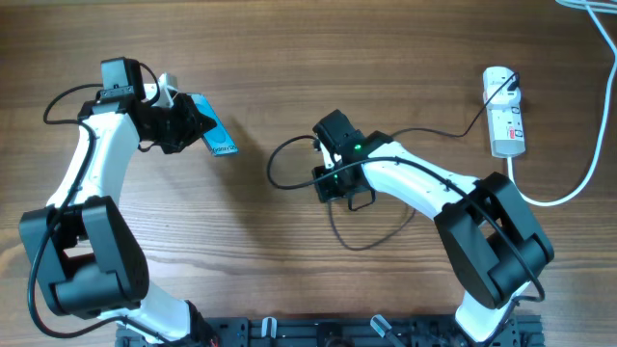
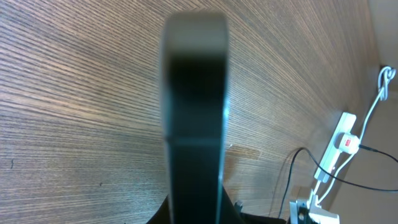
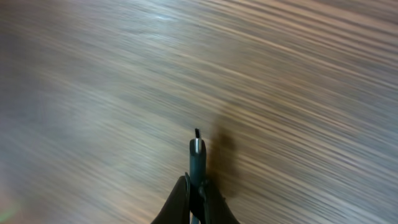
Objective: Plug charger to phone and switch on socket
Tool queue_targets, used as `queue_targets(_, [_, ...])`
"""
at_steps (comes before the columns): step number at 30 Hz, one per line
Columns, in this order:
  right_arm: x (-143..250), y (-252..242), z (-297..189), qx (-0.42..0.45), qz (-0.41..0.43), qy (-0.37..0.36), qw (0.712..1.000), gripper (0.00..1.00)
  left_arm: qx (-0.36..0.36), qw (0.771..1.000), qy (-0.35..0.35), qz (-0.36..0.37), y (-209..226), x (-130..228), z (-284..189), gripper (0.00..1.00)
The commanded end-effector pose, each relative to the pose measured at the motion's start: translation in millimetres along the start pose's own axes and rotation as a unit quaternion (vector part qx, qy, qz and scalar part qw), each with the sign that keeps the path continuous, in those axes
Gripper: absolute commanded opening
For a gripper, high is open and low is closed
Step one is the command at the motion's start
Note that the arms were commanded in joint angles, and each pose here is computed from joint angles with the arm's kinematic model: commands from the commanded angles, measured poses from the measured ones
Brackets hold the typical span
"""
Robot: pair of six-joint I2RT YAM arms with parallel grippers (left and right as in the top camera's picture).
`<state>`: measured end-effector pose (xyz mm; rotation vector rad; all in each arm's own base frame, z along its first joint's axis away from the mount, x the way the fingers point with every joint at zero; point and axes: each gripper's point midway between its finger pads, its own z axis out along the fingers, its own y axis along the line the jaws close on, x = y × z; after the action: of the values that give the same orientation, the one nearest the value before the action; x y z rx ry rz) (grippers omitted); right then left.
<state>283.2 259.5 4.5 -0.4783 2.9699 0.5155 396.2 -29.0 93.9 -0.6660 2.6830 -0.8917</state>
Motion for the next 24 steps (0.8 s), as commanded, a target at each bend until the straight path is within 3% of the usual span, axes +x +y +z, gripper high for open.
queue_targets(1, [3.3, 63.1, -8.7, -0.182, -0.086, 0.02, 0.979, 0.04, 0.03, 0.999, 0.001, 0.01, -15.6, 0.6, -6.2, 0.04])
queue_targets(3, [3.7, 84.6, -20.2, -0.251, -0.103, 0.019, 0.962, 0.04, 0.043, 0.999, 0.007, 0.011, -19.9, 2.7, -6.5, 0.04])
queue_targets(5, [0.7, 113.2, -45.1, -0.36, -0.13, 0.01, 0.924, 0.04, 0.068, 0.997, 0.018, 0.017, -28.4, 6.9, -7.6, 0.04])
queue_targets(9, [-4.5, 132.8, -74.9, -0.454, -0.153, -0.002, 0.878, 0.04, 0.136, 0.988, 0.044, 0.051, -50.5, 17.9, -12.9, 0.04])
queue_targets(13, [-12.9, 146.4, -93.4, -0.499, -0.166, -0.015, 0.85, 0.04, 0.197, 0.974, 0.059, 0.092, -68.8, 26.7, -20.3, 0.04])
queue_targets(16, [-13.4, 154.5, -108.5, -0.533, -0.19, -0.022, 0.824, 0.04, 0.269, 0.948, 0.066, 0.158, -88.8, 37.2, -32.2, 0.04])
queue_targets(20, [-8.6, 161.1, -126.5, -0.572, -0.22, -0.019, 0.79, 0.04, 0.293, 0.934, 0.06, 0.195, -94.6, 40.1, -36.5, 0.04])
queue_targets(24, [-5.7, 161.8, -130.6, -0.582, -0.225, -0.014, 0.781, 0.04, 0.331, 0.916, 0.058, 0.221, -104.4, 44.6, -44.6, 0.04])
